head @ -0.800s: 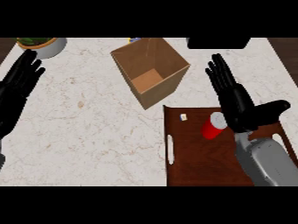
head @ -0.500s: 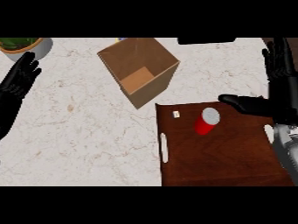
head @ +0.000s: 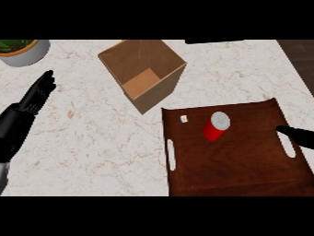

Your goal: Pick the can from the tray and place it in the cardboard box

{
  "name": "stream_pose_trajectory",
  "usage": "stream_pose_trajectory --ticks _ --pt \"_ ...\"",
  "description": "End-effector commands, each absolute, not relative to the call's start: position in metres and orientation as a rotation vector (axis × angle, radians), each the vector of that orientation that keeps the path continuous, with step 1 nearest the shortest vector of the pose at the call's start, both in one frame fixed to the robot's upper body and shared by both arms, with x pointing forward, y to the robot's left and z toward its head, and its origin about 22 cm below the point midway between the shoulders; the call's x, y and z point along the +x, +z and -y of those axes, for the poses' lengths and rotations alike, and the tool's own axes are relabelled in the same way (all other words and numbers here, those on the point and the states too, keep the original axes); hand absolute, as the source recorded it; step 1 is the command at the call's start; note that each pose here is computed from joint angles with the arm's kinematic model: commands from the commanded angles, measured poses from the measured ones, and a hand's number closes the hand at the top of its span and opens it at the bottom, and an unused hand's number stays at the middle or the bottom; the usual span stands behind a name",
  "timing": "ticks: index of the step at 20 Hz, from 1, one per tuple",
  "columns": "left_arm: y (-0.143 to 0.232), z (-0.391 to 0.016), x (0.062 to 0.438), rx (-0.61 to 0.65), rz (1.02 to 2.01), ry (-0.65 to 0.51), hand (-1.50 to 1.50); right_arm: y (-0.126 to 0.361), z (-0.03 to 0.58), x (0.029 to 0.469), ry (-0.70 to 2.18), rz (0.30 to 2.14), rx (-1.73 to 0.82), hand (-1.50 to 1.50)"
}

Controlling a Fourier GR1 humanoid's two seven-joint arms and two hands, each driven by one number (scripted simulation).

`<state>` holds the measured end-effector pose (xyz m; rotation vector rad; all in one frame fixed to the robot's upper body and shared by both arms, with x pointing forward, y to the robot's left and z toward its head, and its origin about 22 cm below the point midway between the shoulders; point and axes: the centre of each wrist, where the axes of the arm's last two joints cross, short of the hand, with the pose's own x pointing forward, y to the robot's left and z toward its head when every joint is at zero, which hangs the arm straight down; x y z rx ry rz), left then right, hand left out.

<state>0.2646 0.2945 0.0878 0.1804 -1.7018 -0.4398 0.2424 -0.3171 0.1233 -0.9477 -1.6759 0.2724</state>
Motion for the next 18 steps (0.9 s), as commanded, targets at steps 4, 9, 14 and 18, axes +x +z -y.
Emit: stream_pose_trajectory --ticks 4,9,14,18 --pt "0.078 -0.292 0.274 0.142 1.717 -0.476 0.0 0.154 0.293 0.191 0.596 1.521 -1.063 -1.5" --pt "0.08 -0.273 0.277 0.117 1.745 -0.524 0.0 0.168 0.278 0.184 0.797 1.197 -1.078 -1.5" --pt "0.069 -0.262 0.291 0.095 1.762 -0.532 0.0 0.196 0.244 0.19 0.881 1.051 -1.05 -1.5" --pt "0.075 -0.246 0.294 0.059 1.763 -0.577 0.0 0.2 0.229 0.202 0.923 0.903 -1.078 -1.5"
